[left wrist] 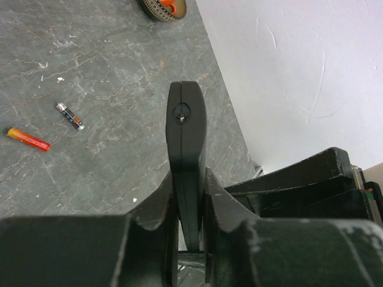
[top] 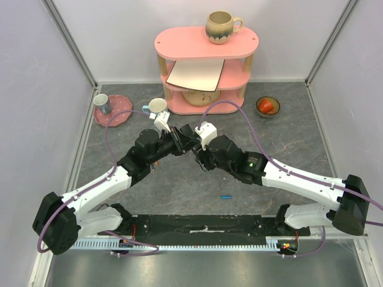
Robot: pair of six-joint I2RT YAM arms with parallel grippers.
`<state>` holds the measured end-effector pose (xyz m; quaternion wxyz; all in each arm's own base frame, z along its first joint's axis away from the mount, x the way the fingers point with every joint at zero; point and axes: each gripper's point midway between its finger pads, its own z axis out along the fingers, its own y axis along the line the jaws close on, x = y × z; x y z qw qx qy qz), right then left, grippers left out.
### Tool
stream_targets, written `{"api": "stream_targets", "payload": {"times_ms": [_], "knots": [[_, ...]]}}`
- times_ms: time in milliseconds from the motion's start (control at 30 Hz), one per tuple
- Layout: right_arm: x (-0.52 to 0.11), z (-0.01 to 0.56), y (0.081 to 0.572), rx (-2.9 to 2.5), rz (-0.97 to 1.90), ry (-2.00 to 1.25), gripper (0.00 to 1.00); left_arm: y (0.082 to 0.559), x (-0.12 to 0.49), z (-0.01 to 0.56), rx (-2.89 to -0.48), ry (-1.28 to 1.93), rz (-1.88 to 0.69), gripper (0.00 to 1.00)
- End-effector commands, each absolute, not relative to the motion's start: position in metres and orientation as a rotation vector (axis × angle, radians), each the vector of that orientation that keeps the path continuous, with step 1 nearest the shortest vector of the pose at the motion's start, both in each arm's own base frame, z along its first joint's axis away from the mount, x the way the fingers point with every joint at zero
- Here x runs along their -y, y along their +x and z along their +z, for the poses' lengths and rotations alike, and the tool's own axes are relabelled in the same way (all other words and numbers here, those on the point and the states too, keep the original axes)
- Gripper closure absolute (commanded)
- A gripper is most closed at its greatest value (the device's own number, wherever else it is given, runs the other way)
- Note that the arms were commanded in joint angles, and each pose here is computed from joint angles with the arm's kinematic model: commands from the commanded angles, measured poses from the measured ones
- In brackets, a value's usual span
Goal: Load the batteries into the remote control
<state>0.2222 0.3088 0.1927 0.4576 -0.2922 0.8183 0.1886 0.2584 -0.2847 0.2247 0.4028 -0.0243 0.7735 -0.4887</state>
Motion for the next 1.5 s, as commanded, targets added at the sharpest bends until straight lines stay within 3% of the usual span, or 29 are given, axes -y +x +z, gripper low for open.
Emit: {"api": "stream_targets", "payload": {"times_ms": [0,67,133,267,367,600,833,1100,1467], "knots": [[-0.317,0.220,0.228,-1.949,0.496,-0.683,0.89,0.260,0.286,0.230,-1.913,-0.037,-1.236,0.89],[-0.316,0.219,0.227,-1.951,0.495,-0.689,0.87,0.261,0.286,0.231,-1.904,-0.039,-1.236,0.98],[-0.314,0.219,0.225,-1.954,0.497,-0.693,0.84,0.261,0.285,0.233,-1.893,-0.041,-1.236,0.98],[-0.308,0.221,0.223,-1.965,0.495,-0.665,0.30,0.265,0.277,0.233,-1.861,-0.085,-1.202,0.98],[-0.300,0.225,0.221,-1.972,0.503,-0.611,0.20,0.269,0.264,0.237,-1.801,-0.136,-1.167,0.98],[-0.283,0.234,0.227,-1.984,0.636,-0.380,0.10,0.270,0.242,0.251,-1.661,-0.207,-1.144,0.98],[-0.298,0.230,0.232,-1.976,1.163,-0.124,0.06,0.258,0.229,0.270,-1.477,-0.214,-1.221,0.98],[-0.327,0.238,0.224,-1.899,1.459,-0.115,0.03,0.256,0.229,0.274,-1.459,-0.204,-1.231,0.98],[-0.339,0.241,0.230,-1.866,1.522,-0.116,0.05,0.254,0.234,0.273,-1.474,-0.181,-1.250,0.98]]}}
